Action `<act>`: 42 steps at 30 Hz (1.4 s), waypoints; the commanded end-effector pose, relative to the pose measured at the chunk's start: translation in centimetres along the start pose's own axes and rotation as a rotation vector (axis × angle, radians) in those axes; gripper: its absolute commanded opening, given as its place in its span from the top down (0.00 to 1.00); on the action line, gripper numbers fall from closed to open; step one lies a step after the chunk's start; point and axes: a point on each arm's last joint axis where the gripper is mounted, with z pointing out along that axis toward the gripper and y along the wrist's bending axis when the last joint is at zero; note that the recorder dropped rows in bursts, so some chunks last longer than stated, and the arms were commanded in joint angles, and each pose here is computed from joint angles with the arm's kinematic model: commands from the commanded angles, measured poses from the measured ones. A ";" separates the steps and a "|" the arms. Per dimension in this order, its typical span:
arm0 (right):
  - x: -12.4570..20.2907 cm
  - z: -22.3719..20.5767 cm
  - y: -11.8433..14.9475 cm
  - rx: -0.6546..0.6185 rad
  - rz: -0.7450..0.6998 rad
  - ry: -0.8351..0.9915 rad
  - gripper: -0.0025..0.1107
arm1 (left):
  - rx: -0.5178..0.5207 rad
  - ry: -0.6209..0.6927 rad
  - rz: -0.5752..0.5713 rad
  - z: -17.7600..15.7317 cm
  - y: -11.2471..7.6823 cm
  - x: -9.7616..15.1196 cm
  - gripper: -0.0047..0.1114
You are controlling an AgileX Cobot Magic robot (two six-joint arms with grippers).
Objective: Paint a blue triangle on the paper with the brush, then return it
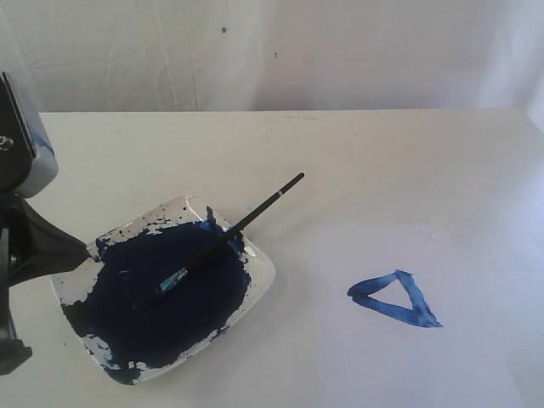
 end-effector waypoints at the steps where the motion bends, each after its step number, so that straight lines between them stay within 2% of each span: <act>1: 0.0 0.0 0.0 0.002 -0.055 -0.010 0.98 | 0.003 0.005 -0.009 0.0 -0.1 0.2 0.96; 8: 0.0 0.0 0.0 0.001 -0.088 -0.010 0.98 | 0.003 0.005 -0.009 0.0 -0.1 0.2 0.96; 19: 0.0 0.0 0.3 -0.030 0.005 -0.007 0.98 | 0.003 0.005 -0.009 0.0 -0.1 0.2 0.96; 42: -0.1 0.0 0.6 -0.063 -0.017 -0.013 0.98 | 0.002 0.004 -0.009 0.0 -0.1 0.2 0.96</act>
